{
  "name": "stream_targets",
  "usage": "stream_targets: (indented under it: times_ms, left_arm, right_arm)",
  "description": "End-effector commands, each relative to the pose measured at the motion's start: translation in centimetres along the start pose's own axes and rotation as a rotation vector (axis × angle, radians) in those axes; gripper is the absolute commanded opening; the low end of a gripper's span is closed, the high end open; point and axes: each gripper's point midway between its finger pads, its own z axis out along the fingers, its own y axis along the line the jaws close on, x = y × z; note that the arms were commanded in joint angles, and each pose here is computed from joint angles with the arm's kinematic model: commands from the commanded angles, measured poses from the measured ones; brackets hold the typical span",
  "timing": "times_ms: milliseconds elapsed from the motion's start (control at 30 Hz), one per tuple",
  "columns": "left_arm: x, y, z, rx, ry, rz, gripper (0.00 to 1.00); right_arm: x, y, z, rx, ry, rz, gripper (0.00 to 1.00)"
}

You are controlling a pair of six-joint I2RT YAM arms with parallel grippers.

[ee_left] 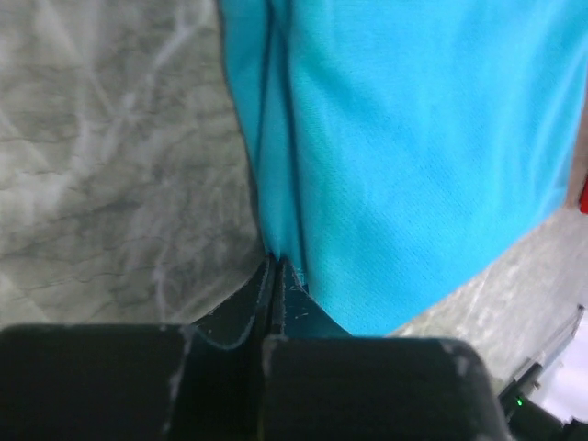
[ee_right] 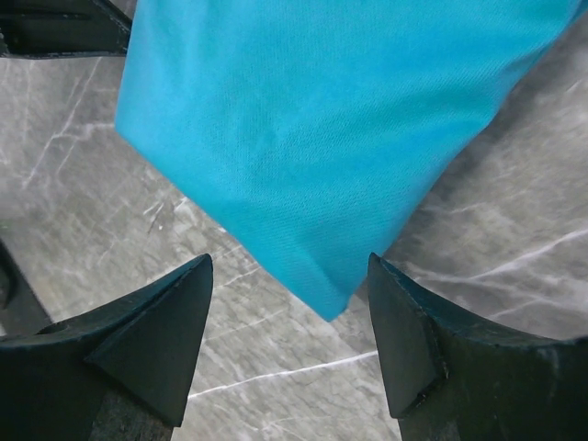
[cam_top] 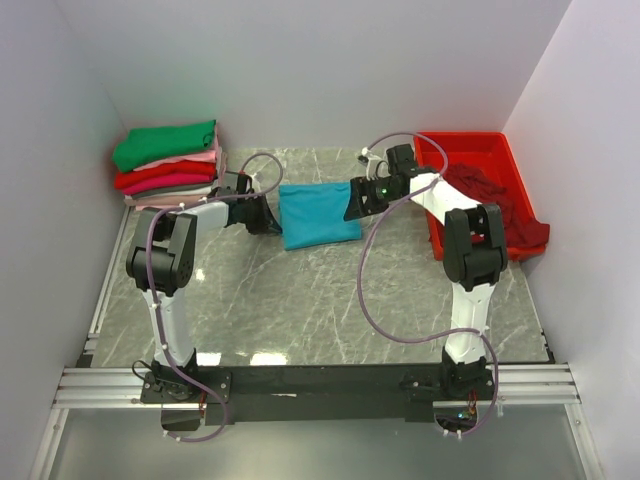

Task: Fold and stack the t-shirts
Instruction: Fold the tshirt

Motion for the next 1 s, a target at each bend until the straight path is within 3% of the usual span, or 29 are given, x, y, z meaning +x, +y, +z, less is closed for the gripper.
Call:
stream_targets:
  times_ms: [0, 567, 633, 667, 733, 767, 867, 967]
  left_arm:
    - [0.6, -1.5, -0.1, 0.086, 0.033, 0.025, 0.01]
    - [1.3, -3.5, -1.3, 0.189, 0.038, 0.005, 0.00]
    - [1.3, -3.8, -1.4, 0.204, 0.040, 0.005, 0.01]
    - [1.3, -3.9, -1.4, 0.209, 0.041, 0.001, 0.01]
    - [1.3, -4.3, -1.7, 0.230, 0.043, -0.004, 0.00]
    - [1.2, -4.6, -1.8, 0.245, 0.037, -0.007, 0.00]
    - [1.5, -5.4, -2.4, 0.282, 0.037, -0.013, 0.01]
    - [2.3, -5.8, -3.1, 0.307, 0.049, -0.020, 0.01]
  right_arm:
    - [0.6, 0.1, 0.4, -0.043, 0.004, 0.061, 0.74]
    - [2.4, -3.0, 0.3, 0.132, 0.031, 0.103, 0.72]
    - [2.7, -2.5, 0.7, 0.090, 0.047, 0.120, 0.63]
    - [2.9, -2.1, 0.9, 0.065, 0.055, 0.129, 0.51]
    - [3.4, -1.1, 1.3, -0.003, 0.063, 0.155, 0.38]
    - [3.4, -0.7, 1.4, -0.023, 0.062, 0.190, 0.25]
    - [3.7, 0.4, 1.7, -0.078, 0.063, 0.236, 0.03]
    - [3.6, 0.9, 1.7, -0.092, 0.045, 0.261, 0.00]
